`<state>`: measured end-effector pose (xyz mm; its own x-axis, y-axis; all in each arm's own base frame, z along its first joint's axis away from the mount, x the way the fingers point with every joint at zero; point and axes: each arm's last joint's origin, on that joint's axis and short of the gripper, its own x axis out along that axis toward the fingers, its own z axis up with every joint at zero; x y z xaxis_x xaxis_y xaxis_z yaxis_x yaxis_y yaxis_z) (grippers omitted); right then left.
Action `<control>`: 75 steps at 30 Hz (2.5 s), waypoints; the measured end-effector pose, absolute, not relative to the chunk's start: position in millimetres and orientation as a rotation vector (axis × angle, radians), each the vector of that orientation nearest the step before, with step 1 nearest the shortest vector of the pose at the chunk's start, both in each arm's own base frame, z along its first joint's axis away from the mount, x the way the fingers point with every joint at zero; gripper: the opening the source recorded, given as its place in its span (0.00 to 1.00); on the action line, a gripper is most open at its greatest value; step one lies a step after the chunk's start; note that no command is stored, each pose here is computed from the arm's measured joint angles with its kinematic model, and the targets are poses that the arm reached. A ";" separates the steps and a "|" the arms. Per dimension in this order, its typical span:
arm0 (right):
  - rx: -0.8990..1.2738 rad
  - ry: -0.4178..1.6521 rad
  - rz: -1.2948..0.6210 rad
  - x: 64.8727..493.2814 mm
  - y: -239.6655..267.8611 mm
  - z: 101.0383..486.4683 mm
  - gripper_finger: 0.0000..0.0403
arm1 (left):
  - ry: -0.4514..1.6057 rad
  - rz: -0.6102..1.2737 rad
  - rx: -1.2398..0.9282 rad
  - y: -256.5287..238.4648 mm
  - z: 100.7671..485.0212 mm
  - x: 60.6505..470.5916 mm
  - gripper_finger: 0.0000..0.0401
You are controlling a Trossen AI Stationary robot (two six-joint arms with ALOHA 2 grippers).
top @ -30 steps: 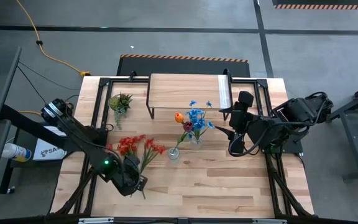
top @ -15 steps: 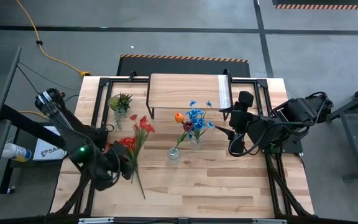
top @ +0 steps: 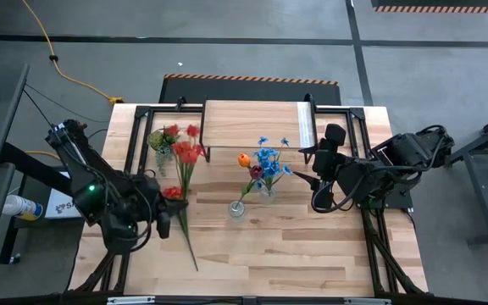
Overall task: Pick and place flowers into a vace then onto a shelf
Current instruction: Put the right orange flowers into the bottom transparent vase
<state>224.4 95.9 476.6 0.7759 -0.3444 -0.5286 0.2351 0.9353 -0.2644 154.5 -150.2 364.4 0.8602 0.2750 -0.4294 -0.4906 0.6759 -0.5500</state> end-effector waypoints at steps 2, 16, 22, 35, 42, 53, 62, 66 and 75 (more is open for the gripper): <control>-0.191 0.607 -0.315 224.4 95.9 476.6 0.61 | 0.293 0.443 -0.643 -150.2 365.7 155.4 0.10; -0.208 0.607 -0.319 224.3 95.7 476.7 0.61 | 0.254 0.472 -0.492 -151.3 363.4 157.8 0.10; -0.217 0.608 -0.317 224.3 95.7 476.7 0.61 | 0.179 0.450 -0.407 -159.6 368.7 152.8 0.10; -0.275 0.602 -0.345 224.2 94.5 477.3 0.61 | -0.008 0.263 -0.320 -203.6 384.0 93.4 0.10; -0.273 0.603 -0.340 224.3 94.6 477.3 0.61 | -0.030 0.186 -0.306 -211.4 384.5 69.3 0.10; -0.274 0.602 -0.344 224.3 94.5 477.4 0.61 | -0.028 0.187 -0.285 -211.6 384.7 69.4 0.10; -0.262 0.583 -0.346 225.5 95.0 478.8 0.61 | -0.040 0.268 -0.308 -205.2 384.9 87.4 0.10; -0.263 0.579 -0.352 225.6 94.9 479.0 0.61 | -0.032 0.289 -0.311 -202.5 384.5 94.4 0.10; -0.250 0.554 -0.363 227.0 95.3 480.9 0.61 | 0.118 0.303 -0.321 -196.3 375.6 136.4 0.10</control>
<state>227.0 95.3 480.9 0.7898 -0.4000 -0.4651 0.2670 0.9067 -0.3264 136.4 -196.3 375.6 0.9481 0.2738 -0.1615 -0.3110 0.9042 -0.2927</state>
